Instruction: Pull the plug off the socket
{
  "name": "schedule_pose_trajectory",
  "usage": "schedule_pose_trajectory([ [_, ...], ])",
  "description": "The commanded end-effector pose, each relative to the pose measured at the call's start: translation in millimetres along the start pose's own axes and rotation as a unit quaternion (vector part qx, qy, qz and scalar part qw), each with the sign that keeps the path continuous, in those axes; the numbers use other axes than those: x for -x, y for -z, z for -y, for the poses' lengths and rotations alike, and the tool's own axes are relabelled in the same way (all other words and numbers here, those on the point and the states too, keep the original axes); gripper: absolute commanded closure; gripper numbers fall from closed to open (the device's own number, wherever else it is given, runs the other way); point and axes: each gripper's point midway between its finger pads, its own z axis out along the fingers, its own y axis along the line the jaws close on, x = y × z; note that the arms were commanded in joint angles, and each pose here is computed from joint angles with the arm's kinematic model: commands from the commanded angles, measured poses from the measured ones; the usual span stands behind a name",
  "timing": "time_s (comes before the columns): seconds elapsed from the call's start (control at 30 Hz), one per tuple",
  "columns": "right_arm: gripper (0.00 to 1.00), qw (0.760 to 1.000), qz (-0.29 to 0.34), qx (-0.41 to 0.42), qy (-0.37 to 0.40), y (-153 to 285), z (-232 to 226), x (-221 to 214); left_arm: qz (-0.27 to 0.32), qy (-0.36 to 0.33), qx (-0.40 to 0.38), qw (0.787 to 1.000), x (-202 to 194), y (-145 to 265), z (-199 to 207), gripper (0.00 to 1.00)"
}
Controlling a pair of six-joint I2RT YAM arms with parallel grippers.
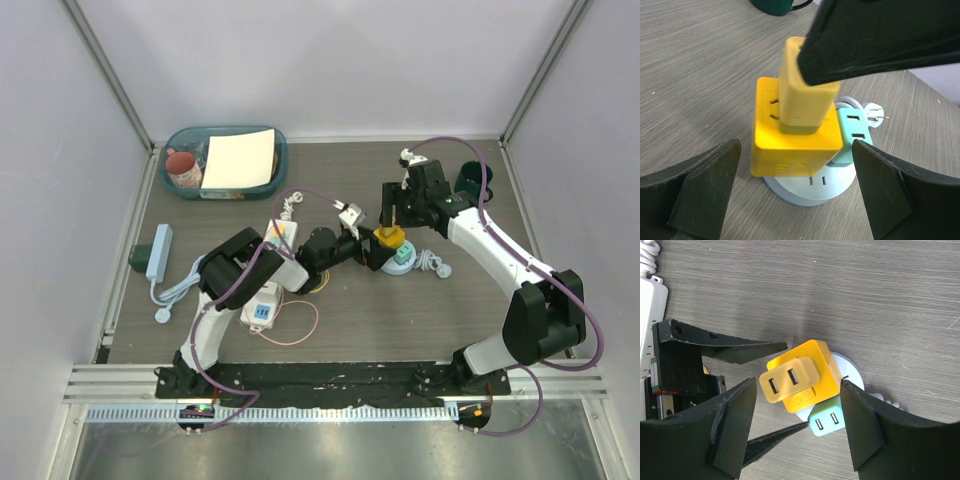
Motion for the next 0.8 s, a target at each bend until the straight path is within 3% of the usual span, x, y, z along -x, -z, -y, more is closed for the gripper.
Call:
schedule_pose_trajectory([
  [0.0, 0.27, 1.0, 0.011, 0.002, 0.009, 4.1, -1.7, 7.5, 0.022, 0.006, -0.001, 1.0, 7.5, 9.9, -18.2, 0.02],
  [0.77, 0.27, 1.0, 0.016, 0.017, 0.005, -1.6, -8.8, 15.5, 0.018, 0.03, -0.036, 0.999, -1.3, -5.8, -15.2, 0.05],
])
